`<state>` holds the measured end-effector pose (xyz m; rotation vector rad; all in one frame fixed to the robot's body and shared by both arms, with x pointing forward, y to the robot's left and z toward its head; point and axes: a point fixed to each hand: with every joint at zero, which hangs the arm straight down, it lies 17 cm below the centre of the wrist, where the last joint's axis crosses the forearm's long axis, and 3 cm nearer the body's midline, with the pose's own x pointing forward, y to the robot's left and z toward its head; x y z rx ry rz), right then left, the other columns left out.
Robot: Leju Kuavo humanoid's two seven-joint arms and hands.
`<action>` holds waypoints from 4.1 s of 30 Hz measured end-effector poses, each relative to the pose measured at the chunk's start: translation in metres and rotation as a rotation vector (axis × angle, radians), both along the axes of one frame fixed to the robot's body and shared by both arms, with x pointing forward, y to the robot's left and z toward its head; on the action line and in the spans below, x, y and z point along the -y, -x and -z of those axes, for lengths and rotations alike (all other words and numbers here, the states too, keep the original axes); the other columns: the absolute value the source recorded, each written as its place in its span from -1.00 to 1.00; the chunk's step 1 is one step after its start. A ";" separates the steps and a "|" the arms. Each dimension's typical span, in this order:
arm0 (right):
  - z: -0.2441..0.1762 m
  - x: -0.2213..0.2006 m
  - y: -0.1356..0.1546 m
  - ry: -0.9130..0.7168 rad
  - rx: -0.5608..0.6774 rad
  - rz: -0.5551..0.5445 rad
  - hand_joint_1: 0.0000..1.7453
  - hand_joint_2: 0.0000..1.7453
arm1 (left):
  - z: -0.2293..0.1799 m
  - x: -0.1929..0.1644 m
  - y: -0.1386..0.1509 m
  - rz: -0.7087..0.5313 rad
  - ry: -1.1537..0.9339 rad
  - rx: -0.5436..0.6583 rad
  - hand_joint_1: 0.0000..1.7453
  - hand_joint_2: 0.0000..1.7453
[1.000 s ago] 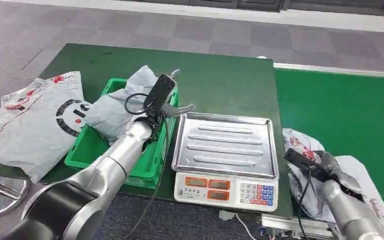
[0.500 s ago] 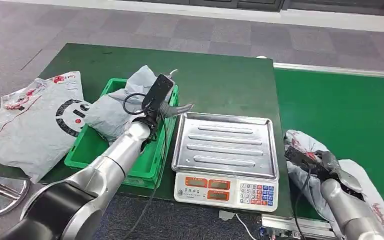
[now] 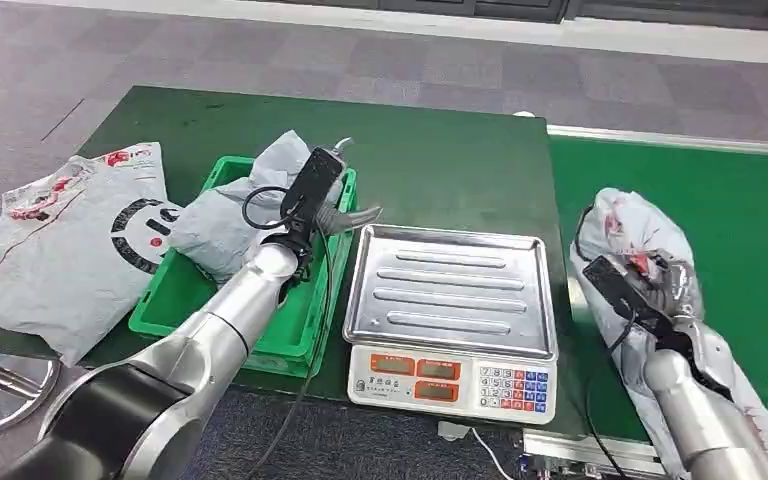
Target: Moved the parcel from conveyor to table for the left to box.
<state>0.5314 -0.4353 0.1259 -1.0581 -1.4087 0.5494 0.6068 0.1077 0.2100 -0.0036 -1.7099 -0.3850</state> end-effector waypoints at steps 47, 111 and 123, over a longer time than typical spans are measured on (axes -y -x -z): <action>-0.092 -0.209 -0.079 -0.205 0.009 -0.473 1.00 1.00 | -0.034 0.062 0.009 0.086 0.036 0.043 -1.00 1.00; -0.080 -0.231 -0.004 -0.637 0.250 -0.541 -1.00 -1.00 | -0.038 0.040 0.002 0.011 -0.098 0.147 -1.00 1.00; -0.111 -0.130 0.017 -0.713 0.504 -0.334 -1.00 1.00 | 0.011 0.079 0.019 0.164 -0.528 0.106 -1.00 1.00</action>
